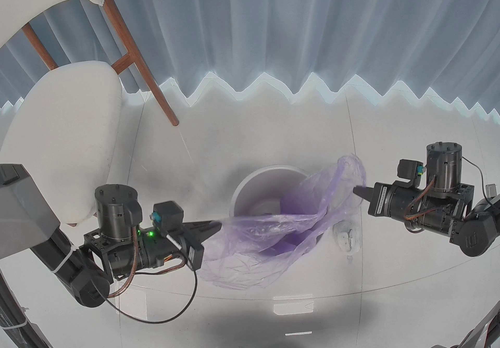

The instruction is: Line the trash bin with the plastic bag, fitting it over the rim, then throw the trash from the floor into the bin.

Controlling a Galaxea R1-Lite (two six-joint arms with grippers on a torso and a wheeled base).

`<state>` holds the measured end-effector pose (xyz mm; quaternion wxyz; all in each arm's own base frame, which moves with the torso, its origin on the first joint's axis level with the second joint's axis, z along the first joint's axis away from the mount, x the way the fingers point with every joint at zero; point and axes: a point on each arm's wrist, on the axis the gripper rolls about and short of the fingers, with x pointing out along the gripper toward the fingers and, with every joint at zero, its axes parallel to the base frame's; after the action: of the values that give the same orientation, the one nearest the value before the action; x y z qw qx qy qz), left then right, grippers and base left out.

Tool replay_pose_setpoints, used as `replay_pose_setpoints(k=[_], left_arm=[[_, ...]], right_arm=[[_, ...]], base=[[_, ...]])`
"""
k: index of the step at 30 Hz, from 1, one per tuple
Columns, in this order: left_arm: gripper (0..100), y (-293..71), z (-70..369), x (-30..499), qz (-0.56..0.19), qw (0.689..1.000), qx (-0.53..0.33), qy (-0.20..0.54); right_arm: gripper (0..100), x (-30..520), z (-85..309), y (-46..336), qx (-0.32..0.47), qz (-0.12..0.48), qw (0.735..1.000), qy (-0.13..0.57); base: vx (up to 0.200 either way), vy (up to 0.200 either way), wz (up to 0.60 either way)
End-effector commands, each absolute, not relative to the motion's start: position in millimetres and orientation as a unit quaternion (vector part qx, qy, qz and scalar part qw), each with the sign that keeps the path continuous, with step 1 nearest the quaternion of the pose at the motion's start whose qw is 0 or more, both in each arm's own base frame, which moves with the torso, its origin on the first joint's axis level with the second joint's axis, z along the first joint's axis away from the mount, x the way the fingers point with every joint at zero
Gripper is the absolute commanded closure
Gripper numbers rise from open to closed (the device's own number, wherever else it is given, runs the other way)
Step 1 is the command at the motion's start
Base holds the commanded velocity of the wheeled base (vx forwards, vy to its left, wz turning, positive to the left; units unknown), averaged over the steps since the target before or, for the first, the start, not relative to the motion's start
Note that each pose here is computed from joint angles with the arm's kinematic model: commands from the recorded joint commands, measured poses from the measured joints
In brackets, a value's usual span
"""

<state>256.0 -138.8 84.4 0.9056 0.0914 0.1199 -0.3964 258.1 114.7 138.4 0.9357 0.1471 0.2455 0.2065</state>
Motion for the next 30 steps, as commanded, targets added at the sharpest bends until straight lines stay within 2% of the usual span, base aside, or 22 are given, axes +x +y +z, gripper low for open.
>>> replay_pose_setpoints(k=[1, 6, 11, 18, 30], left_arm=[[100, -179.0, 110.4, 276.2, -0.372, 0.927, -0.002, 0.058], [100, -211.4, 125.9, 298.8, -0.384, 0.922, -0.048, 0.016], [100, -230.5, 119.9, 299.3, -0.376, 0.922, -0.088, 0.020], [100, -220.8, 92.1, 324.0, -0.333, 0.938, -0.098, -0.011], [100, -212.3, 90.3, 345.6, -0.289, 0.952, -0.100, -0.030]], right_arm=[[100, 273.0, 143.9, 101.5, 0.162, 0.216, 0.945, 0.186], [100, 277.3, 147.4, 94.4, 0.170, 0.234, 0.942, 0.167], [100, 279.7, 140.6, 92.9, 0.170, 0.238, 0.939, 0.181], [100, 281.4, 114.7, 106.8, 0.167, 0.256, 0.925, 0.225], [100, 275.1, 117.0, 101.6, 0.169, 0.263, 0.928, 0.204]], base=[[0.000, 0.000, 0.00], [0.000, 0.000, 0.00], [0.000, 0.000, 0.00], [0.000, 0.000, 0.00], [0.000, 0.000, 0.00]])
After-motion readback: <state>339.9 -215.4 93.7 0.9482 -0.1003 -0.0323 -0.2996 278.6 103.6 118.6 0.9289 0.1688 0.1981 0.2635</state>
